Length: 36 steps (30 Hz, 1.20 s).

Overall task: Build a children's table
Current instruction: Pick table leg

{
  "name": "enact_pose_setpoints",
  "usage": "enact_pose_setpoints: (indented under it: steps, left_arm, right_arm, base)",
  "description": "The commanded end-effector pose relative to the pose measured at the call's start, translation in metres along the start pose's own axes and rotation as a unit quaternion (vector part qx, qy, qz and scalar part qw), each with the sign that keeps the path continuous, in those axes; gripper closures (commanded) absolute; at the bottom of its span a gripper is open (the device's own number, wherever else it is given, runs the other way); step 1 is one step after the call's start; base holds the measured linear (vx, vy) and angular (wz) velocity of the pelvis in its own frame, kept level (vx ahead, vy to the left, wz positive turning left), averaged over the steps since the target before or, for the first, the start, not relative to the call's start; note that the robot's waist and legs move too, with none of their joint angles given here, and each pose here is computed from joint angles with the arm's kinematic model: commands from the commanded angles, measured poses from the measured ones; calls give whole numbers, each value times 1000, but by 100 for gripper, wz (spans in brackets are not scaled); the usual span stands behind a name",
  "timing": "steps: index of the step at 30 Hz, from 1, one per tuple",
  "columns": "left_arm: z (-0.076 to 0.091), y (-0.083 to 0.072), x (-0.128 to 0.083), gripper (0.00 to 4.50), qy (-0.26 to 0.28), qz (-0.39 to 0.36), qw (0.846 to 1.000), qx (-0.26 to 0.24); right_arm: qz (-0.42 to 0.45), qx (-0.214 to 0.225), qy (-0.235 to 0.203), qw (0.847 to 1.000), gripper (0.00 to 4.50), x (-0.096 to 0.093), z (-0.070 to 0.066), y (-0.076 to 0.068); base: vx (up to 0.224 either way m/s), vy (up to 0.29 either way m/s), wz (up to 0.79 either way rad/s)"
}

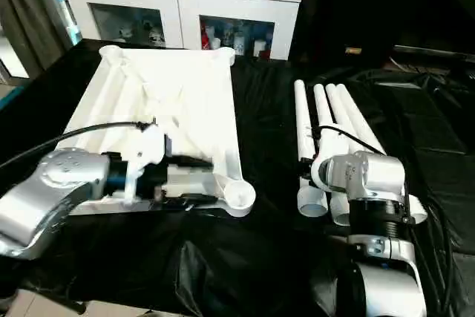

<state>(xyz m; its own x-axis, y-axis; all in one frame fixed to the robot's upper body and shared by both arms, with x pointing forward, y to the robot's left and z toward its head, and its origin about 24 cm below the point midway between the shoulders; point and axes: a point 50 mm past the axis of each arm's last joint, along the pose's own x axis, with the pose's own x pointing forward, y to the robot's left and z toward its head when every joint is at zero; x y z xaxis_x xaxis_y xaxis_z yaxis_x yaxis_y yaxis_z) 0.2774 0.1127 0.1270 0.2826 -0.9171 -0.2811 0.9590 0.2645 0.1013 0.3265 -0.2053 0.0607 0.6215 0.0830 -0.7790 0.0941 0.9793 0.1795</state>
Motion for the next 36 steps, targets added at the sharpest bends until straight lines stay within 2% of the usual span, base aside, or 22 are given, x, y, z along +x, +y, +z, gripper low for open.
enact_pose_setpoints:
  steps: [1,2,3,4,5,6,7,9,10,12,13,14,17,20,25,27,30,33,35,36]
  left_arm:
    - [9,12,0,63,-21,41,999,3]
    - [12,16,2,49,-32,60,998,-7]
    - [14,24,5,49,-39,89,995,-21]
    - [18,34,10,25,-47,127,990,-41]
    - [21,42,13,25,-57,152,985,-62]
    - [24,47,17,19,-68,169,980,-81]
    - [32,56,29,14,-111,173,963,-172]
    - [37,58,39,2,-134,165,950,-228]
    - [37,59,39,0,-136,165,949,-230]
    - [45,61,49,0,-160,156,937,-269]
    - [52,59,55,0,-179,131,930,-292]
    - [52,59,55,0,-179,131,930,-292]
    - [68,55,65,0,-194,92,927,-306]
    - [67,55,70,0,-184,91,927,-315]
    - [71,55,73,0,-200,82,915,-339]
    - [82,52,72,0,-235,50,901,-362]
    - [87,50,71,0,-248,37,895,-368]
    - [88,49,71,35,-248,33,896,-368]
    - [86,47,72,41,-237,37,896,-375]
    - [86,46,72,71,-234,38,896,-377]
  right_arm:
    - [11,8,-38,999,259,-1,8,0]
    - [26,7,-62,998,259,-3,12,3]
    - [56,11,-105,993,259,-6,19,9]
    - [98,18,-165,981,260,-11,28,17]
    - [128,17,-205,970,260,-16,32,23]
    - [149,6,-221,964,261,-19,33,27]
    - [220,-10,-212,952,261,-26,28,36]
    - [282,-21,-214,935,262,-34,26,44]
    - [286,-23,-216,933,262,-35,26,44]
    - [336,-41,-237,911,262,-44,27,48]
    - [366,-54,-250,894,262,-51,28,50]
    - [366,-54,-250,894,262,-51,28,50]
    - [422,-83,-279,859,262,-66,27,54]
    - [450,-101,-282,842,262,-72,24,59]
    - [464,-119,-274,834,262,-73,20,60]
    - [451,-143,-264,840,262,-69,15,61]
    - [426,-165,-256,852,262,-63,14,60]
    - [416,-176,-256,855,262,-61,14,61]
    - [378,-215,-261,862,262,-57,17,63]
    - [370,-224,-261,863,262,-57,17,64]
  base:
    - [0,0,0]
    - [0,0,0]
    - [0,0,0]
    - [0,0,0]
    - [0,0,0]
    - [0,0,0]
    - [0,0,0]
    - [0,0,0]
    - [0,0,0]
    - [0,0,0]
    - [0,0,0]
    - [0,0,0]
    - [0,0,0]
    - [0,0,0]
    - [0,0,0]
    - [0,0,0]
    - [0,0,0]
    - [0,0,0]
    - [0,0,0]
    - [0,0,0]
